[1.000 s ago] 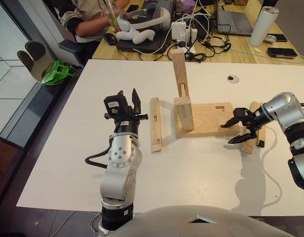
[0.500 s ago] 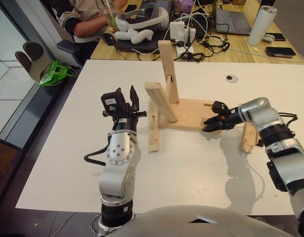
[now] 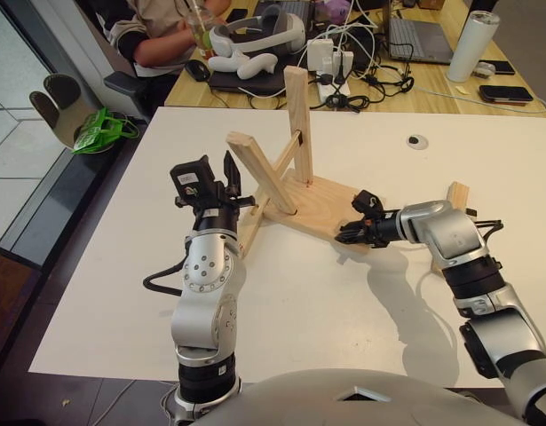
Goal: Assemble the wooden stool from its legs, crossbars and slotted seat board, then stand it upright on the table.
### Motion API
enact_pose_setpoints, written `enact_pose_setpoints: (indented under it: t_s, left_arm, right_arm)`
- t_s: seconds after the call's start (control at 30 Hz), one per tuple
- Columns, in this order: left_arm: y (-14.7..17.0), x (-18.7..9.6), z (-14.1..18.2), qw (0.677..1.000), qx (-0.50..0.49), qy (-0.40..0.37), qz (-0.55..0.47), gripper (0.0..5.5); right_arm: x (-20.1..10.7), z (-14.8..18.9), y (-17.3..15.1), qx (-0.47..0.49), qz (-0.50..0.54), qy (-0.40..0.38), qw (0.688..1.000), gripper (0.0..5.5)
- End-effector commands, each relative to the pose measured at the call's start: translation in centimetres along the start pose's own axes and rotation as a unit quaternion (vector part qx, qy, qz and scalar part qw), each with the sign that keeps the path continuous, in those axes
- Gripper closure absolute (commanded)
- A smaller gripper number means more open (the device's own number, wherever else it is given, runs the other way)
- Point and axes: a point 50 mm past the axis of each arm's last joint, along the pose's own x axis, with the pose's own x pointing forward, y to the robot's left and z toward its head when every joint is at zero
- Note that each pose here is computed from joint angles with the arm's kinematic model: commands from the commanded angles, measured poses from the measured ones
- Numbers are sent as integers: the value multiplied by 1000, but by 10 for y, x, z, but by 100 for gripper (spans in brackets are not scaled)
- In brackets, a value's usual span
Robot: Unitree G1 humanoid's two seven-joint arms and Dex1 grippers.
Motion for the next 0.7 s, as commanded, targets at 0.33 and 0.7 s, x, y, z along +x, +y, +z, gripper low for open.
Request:
enact_pose_setpoints:
  t_s: [0.33,0.7]
  left_arm:
    - [-1,8,1,1000,-5,2,-11,360]
    - [-2,16,5,999,10,1,-40,360]
  right_arm:
    - [30,6,16,224,-195,-99,950,443]
    - [85,66,53,272,-284,-151,907,446]
